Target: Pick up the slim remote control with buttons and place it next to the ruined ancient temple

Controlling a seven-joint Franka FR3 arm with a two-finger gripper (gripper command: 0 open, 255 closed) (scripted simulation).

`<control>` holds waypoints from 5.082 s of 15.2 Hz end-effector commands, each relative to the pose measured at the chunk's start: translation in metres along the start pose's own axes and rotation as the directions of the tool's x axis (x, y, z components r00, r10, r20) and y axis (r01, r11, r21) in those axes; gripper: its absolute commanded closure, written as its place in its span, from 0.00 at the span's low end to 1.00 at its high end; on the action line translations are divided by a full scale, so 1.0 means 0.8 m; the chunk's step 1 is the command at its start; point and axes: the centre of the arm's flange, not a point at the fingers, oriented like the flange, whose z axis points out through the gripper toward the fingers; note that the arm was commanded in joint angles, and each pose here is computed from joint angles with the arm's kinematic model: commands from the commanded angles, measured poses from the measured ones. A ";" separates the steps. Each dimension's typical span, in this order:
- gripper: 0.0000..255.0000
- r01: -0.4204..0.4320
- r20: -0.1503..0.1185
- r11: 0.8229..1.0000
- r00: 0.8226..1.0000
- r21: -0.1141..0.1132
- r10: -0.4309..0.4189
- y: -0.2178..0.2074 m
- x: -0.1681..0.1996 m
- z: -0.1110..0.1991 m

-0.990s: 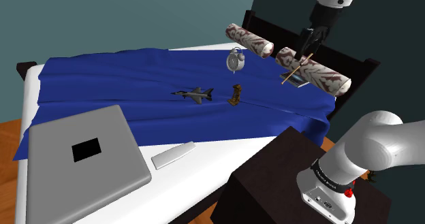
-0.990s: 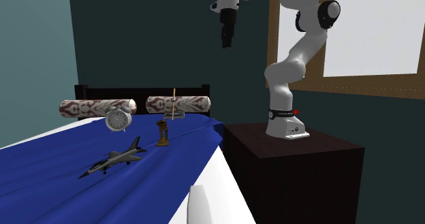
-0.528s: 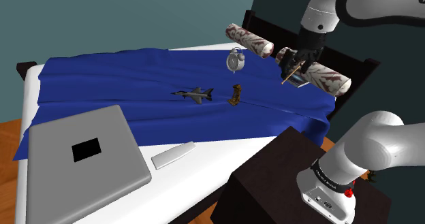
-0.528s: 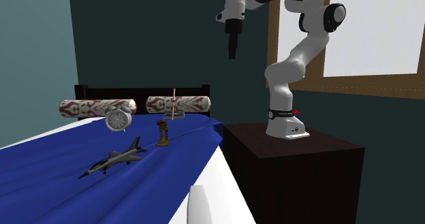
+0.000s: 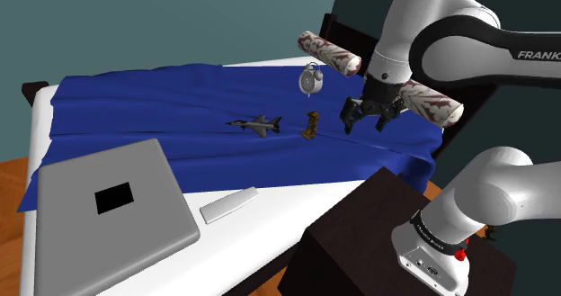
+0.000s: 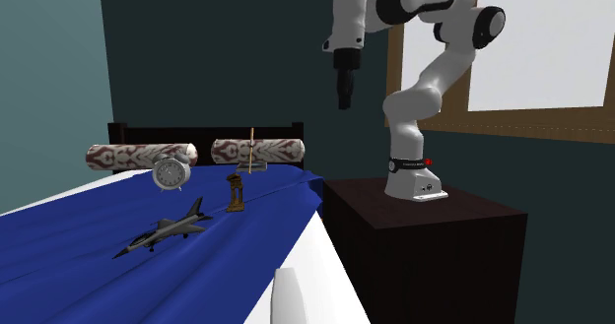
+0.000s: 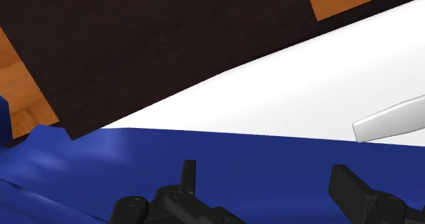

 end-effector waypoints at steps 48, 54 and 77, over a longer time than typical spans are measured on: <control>0.00 -0.911 0.118 0.412 0.410 0.003 0.905 -0.440 0.068 0.435; 1.00 -0.911 0.118 0.412 0.410 0.003 0.905 -0.440 0.068 0.435; 1.00 -0.911 0.118 0.412 0.410 0.003 0.905 -0.430 0.072 0.337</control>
